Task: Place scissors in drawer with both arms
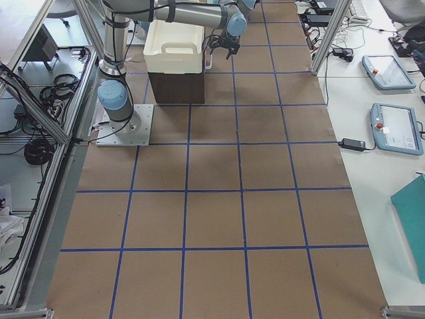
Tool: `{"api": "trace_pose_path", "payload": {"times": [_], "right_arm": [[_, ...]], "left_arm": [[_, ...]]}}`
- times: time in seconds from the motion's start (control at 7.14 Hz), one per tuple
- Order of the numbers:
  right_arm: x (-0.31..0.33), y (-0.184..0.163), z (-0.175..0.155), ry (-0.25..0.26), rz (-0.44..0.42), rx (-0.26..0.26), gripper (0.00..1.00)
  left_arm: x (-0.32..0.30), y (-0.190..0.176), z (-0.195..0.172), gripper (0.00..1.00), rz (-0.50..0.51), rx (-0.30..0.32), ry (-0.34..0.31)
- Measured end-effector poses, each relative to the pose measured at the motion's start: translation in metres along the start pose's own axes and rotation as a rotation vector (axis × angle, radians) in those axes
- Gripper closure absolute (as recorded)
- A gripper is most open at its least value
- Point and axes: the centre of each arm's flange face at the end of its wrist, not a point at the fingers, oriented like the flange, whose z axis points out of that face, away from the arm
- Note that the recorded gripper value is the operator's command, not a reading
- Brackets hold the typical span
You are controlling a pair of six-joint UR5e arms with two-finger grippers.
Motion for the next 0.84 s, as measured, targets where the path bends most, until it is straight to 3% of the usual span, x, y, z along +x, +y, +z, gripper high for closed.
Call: {"api": "trace_pose_path", "payload": {"times": [0.84], "right_arm": [[-0.004, -0.001, 0.014, 0.052, 0.007, 0.016, 0.0]], "left_arm": [[0.007, 0.009, 0.019, 0.1, -0.022, 0.025, -0.005]]}}
